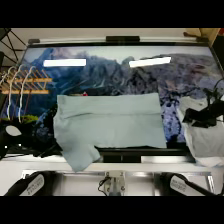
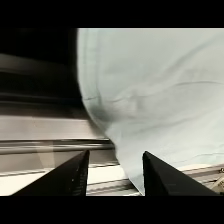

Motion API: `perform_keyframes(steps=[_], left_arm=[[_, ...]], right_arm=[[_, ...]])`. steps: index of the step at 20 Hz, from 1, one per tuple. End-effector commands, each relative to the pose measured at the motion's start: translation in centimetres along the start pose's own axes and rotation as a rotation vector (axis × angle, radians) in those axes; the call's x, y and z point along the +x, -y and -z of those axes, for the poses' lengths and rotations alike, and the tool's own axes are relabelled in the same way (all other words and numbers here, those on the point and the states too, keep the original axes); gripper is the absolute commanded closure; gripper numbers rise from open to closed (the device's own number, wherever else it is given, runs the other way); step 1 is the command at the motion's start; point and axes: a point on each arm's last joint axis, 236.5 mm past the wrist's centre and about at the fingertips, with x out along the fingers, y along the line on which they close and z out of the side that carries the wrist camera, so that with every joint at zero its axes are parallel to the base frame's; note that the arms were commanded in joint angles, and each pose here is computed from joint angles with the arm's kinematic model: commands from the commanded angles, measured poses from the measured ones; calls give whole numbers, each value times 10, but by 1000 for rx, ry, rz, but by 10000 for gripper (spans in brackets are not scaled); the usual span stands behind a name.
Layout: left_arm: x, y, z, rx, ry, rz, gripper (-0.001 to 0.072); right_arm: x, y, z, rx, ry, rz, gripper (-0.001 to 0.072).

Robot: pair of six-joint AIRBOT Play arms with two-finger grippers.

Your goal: Fold the shirts.

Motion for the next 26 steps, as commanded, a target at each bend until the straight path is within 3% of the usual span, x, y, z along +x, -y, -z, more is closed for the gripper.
perform_keyframes(steps=[1,7,13,19,22,23,25,26], left_arm=[[18,4,4,-15,-15,-32,325],[30,22,3,-25,2,18,679],[27,24,1,6,26,20,680],[19,28,-2,45,75,25,680],[16,29,-4,53,93,27,680],[15,30,-4,55,94,28,680],[11,33,-9,64,109,29,680],[6,36,-14,87,124,30,680]], right_arm=[[0,0,0,1,2,-1,125],[46,-31,47,-40,-145,-137,124],[104,-44,103,-85,-261,-139,124],[120,-61,106,-13,-229,-209,126],[119,-71,107,-18,-234,-233,162],[120,-76,110,-48,-243,-228,186],[122,-86,115,-110,-257,-212,536],[120,-90,115,-128,-259,-211,639]])
